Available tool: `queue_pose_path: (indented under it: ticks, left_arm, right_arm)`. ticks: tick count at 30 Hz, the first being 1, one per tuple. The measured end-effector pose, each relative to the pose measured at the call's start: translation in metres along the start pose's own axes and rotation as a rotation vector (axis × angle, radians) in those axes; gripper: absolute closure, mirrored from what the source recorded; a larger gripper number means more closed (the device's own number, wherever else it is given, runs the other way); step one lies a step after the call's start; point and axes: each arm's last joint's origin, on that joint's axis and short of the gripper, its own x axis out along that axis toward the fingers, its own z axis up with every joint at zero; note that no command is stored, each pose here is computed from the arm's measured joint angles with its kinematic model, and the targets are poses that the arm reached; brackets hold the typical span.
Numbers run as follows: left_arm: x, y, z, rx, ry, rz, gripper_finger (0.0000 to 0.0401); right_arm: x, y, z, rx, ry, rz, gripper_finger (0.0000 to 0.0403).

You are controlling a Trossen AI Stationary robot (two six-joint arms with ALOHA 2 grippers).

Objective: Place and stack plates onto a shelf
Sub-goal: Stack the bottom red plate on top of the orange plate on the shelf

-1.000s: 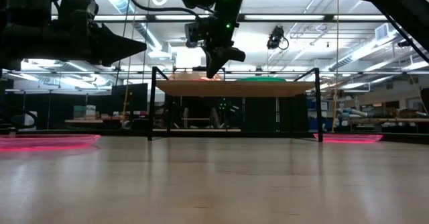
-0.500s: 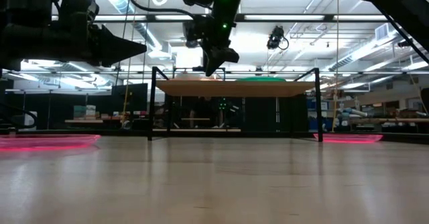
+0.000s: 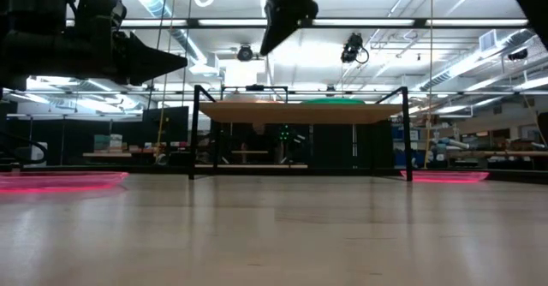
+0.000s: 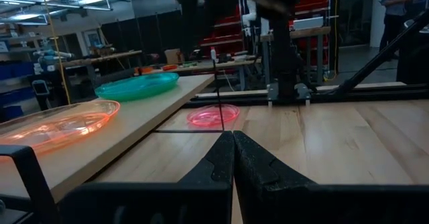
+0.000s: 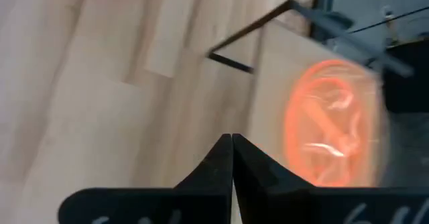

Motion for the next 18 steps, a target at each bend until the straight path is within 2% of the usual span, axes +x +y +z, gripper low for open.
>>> queue_pose_path:
  ticks: [4, 11, 15, 18]
  left_arm:
    - [0.000, 0.000, 0.000, 0.001, -0.001, 0.000, 0.0394]
    - [0.009, -0.004, 0.007, 0.019, -0.008, 0.000, 0.0394]
    - [0.028, -0.013, 0.009, 0.070, 0.098, -0.048, 0.0394]
    - [0.046, -0.023, 0.013, 0.124, 0.247, -0.117, 0.0394]
  right_arm:
    - [0.021, 0.032, -0.022, 0.064, -0.103, 0.042, 0.0396]
    - [0.039, 0.087, -0.080, 0.286, -0.559, -0.020, 0.0397]
    - [0.041, 0.114, -0.117, 0.417, -0.773, -0.096, 0.0397]
    - [0.042, 0.133, -0.145, 0.482, -0.875, -0.126, 0.0396]
